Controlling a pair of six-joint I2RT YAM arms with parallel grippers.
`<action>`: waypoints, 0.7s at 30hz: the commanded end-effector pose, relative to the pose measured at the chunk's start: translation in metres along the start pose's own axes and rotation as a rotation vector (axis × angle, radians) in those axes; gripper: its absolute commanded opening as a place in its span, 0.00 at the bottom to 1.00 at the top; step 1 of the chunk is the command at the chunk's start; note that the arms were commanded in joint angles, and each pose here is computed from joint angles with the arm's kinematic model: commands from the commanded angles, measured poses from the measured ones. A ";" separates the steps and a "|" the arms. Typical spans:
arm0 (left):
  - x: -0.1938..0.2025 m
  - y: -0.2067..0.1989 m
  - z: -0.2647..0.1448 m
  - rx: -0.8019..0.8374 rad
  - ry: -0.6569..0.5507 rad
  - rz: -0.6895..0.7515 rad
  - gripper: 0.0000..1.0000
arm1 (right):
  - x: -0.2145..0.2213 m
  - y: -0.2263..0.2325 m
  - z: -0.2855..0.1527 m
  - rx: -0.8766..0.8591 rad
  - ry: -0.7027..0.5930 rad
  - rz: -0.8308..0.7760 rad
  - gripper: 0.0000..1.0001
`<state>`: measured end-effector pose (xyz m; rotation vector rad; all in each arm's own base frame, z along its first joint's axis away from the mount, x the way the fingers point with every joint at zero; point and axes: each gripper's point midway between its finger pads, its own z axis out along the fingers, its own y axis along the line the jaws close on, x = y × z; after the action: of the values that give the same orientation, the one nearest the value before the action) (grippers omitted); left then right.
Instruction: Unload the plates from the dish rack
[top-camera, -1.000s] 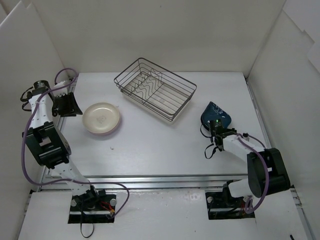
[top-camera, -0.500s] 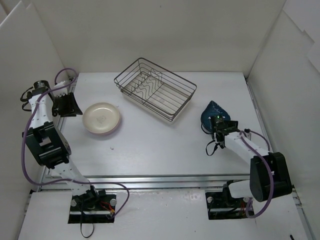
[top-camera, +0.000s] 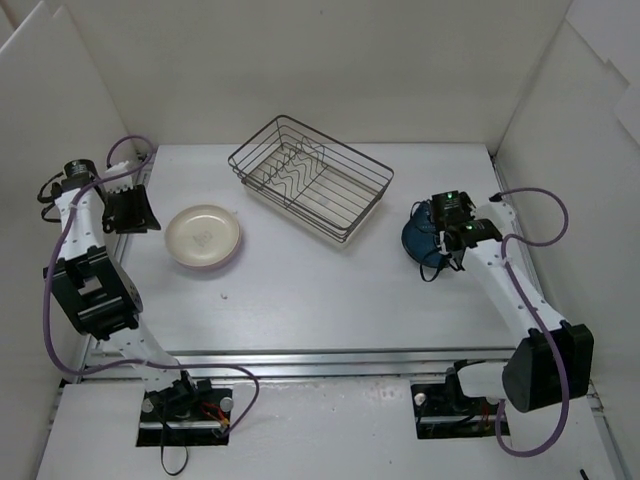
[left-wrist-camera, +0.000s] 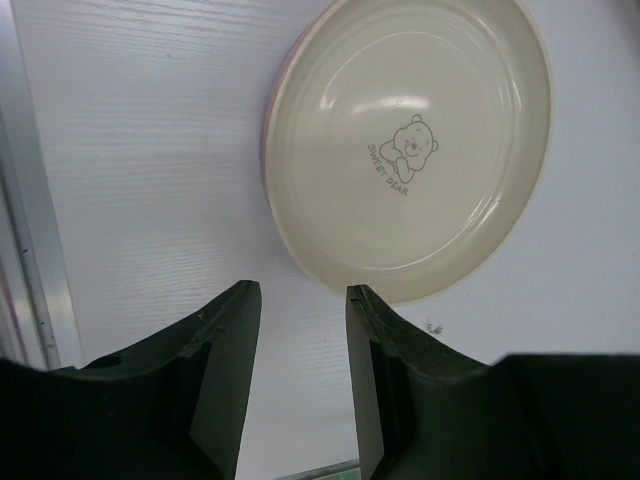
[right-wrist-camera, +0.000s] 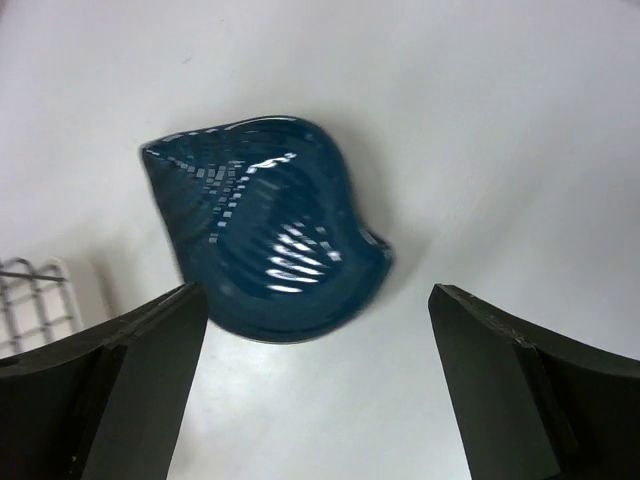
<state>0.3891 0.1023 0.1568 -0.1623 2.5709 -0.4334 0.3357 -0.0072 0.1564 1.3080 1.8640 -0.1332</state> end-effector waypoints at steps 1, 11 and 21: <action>-0.012 -0.003 -0.042 -0.076 -0.089 0.105 0.39 | -0.038 -0.040 -0.018 0.097 -0.075 -0.389 0.98; 0.013 0.019 -0.072 -0.266 -0.027 0.221 0.40 | -0.135 -0.126 -0.059 0.354 -0.306 -0.501 0.98; 0.091 0.045 -0.097 -0.446 -0.040 0.039 0.41 | -0.163 -0.168 -0.076 0.400 -0.510 -0.397 0.98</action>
<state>0.2726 0.1386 0.1668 -0.1868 2.6399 0.0315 0.1811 -0.1519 0.2392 1.0185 1.7811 -0.9246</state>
